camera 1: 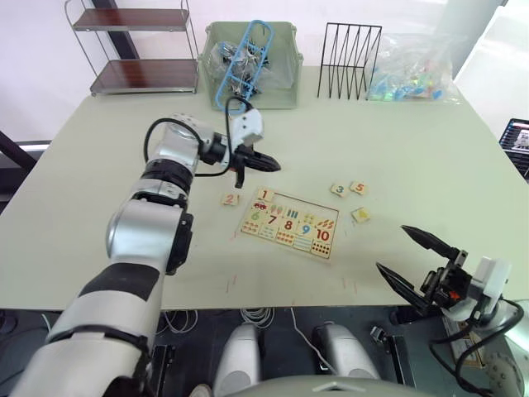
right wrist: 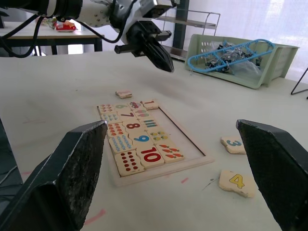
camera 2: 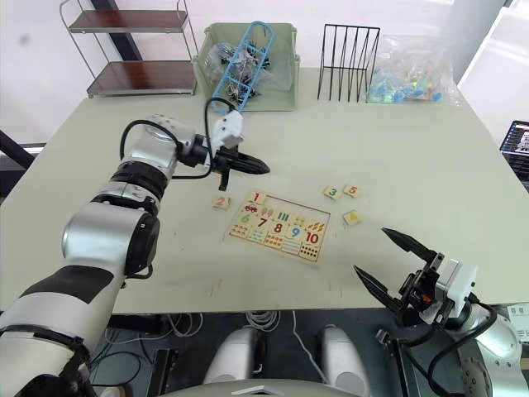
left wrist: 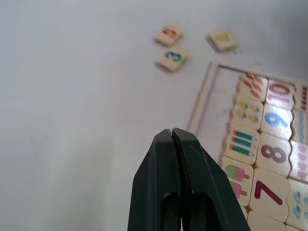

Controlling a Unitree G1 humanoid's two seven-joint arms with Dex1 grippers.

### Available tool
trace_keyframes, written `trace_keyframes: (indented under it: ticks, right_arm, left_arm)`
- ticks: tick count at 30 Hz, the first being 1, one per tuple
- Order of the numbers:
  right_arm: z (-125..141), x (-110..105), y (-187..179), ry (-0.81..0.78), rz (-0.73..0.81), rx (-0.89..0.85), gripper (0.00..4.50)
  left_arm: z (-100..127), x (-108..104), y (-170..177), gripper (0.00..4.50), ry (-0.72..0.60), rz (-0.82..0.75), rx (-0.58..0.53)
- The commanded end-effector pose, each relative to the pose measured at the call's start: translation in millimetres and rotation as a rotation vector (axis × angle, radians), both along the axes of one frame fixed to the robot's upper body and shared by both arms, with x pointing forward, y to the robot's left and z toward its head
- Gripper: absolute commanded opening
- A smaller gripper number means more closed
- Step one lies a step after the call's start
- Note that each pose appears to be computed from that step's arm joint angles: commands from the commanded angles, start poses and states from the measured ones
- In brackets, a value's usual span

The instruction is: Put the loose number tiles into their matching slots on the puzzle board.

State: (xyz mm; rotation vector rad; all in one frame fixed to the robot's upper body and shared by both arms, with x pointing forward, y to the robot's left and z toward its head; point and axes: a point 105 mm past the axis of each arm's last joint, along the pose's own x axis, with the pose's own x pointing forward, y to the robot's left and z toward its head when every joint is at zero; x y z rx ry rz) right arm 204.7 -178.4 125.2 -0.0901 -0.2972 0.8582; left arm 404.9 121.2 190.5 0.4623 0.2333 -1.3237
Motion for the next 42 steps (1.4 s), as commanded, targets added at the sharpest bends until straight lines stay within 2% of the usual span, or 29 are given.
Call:
trace_keyframes:
  ticks: [1,7,11,15,20,21,22,25,30,31,42]
  right_arm:
    - [5.6,2.1,-5.5,-0.017,0.000,-0.004,4.50]
    - [4.4,6.9,-9.5,-0.006,0.000,-0.011,4.50]
    - [0.9,10.4,-13.5,0.012,-0.014,-0.023,4.50]
    - [-2.4,14.1,-17.8,0.031,-0.033,-0.035,4.50]
    - [-4.5,19.8,-24.4,0.051,-0.067,-0.051,4.50]
    - [-5.2,21.4,-26.4,0.057,-0.078,-0.057,4.50]
    - [-5.8,22.3,-27.9,0.063,-0.083,-0.061,4.50]
    - [-9.6,24.5,-34.6,0.090,-0.112,-0.075,4.50]
    - [-18.3,26.5,-46.6,0.148,-0.166,-0.108,4.50]
    - [-19.9,27.0,-48.9,0.157,-0.178,-0.116,4.50]
    - [-35.7,19.2,-62.4,0.253,-0.243,-0.128,4.50]
  left_arm:
    - [17.0,0.7,17.4,0.06,-0.030,0.055,-0.111]
    - [16.8,-5.0,45.5,0.06,-0.040,0.122,-0.187]
    - [8.4,-12.3,67.1,0.06,-0.036,0.188,-0.223]
    - [3.4,-26.2,80.5,0.06,-0.035,0.224,-0.280]
    - [-6.5,-43.9,98.2,0.06,-0.051,0.308,-0.299]
    - [-11.1,-50.5,104.1,0.56,-0.051,0.333,-0.298]
    - [-16.0,-57.3,110.1,0.80,-0.045,0.360,-0.301]
    - [-27.9,-72.5,119.8,2.23,-0.030,0.426,-0.303]
    - [-47.5,-103.6,134.7,4.28,-0.011,0.534,-0.307]
    - [-50.2,-109.4,137.1,4.45,-0.013,0.555,-0.306]
    - [-76.8,-173.3,157.6,4.45,-0.014,0.786,-0.296]
